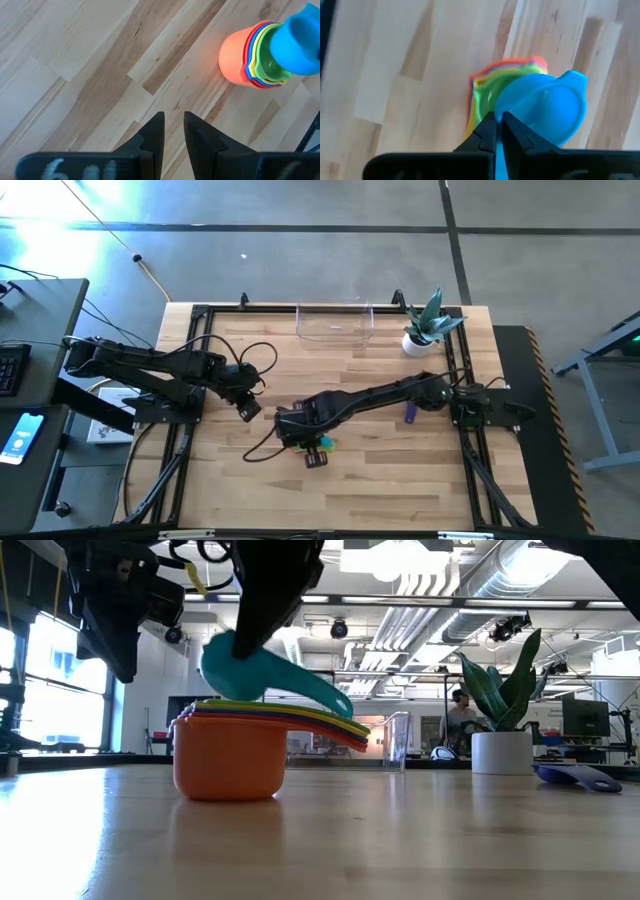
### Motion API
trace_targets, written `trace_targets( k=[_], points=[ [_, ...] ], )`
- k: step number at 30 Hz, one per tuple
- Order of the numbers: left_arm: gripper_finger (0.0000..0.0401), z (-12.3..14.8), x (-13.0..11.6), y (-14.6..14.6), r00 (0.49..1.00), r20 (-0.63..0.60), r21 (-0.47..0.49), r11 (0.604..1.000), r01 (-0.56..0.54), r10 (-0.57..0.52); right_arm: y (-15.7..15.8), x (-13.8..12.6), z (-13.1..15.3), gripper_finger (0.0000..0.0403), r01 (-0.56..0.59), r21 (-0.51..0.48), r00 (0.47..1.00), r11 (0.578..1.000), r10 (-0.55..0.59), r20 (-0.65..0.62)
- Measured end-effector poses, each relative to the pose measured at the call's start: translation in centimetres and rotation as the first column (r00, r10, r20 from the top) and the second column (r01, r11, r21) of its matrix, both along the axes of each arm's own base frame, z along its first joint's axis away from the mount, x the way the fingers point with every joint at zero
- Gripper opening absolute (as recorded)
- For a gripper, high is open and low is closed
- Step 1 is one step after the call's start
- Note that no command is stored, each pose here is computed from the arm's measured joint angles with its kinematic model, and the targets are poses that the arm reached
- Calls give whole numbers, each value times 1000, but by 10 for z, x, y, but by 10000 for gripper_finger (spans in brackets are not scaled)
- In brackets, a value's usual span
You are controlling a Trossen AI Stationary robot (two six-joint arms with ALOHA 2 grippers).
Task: Nest measuring cups in basket
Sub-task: Stack the light blue measuring cup on top of the green measuring cup
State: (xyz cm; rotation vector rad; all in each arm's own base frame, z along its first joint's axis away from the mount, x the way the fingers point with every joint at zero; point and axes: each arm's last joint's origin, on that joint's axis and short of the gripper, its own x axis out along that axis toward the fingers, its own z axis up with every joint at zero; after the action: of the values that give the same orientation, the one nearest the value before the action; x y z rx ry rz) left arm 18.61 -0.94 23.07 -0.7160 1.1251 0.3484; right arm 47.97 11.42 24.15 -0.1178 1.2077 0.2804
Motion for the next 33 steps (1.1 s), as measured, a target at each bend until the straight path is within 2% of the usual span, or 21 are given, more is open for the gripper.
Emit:
trace_targets(
  k=[3, 10, 19, 25, 29, 33],
  points=[
    [62, 0, 0, 0, 1000, 0, 0, 1000, 0, 0, 0, -1, -9, 1, -8, 13, 999, 1000, 9, -51],
    [62, 0, 0, 0, 1000, 1, 1, 1000, 1, -1, 6, 0, -9, 22, -5, -17, 1000, 1000, 5, -30],
    [62, 0, 0, 0, 1000, 0, 1, 1000, 1, -1, 7, 1, -9, 39, 16, 15, 1000, 1000, -16, -25],
    [62, 0, 0, 0, 1000, 0, 1, 1000, 1, -1, 7, 1, -9, 61, 89, 18, 995, 996, -89, -35],
    [62, 0, 0, 0, 1000, 0, 1, 1000, 2, -2, 1, -4, -1, 66, 184, -40, 981, 982, -186, -53],
    [62, 0, 0, 0, 1000, -1, 1, 1000, 1, -1, -11, -9, 0, 66, 290, -105, 950, 951, -299, -92]
  ],
)
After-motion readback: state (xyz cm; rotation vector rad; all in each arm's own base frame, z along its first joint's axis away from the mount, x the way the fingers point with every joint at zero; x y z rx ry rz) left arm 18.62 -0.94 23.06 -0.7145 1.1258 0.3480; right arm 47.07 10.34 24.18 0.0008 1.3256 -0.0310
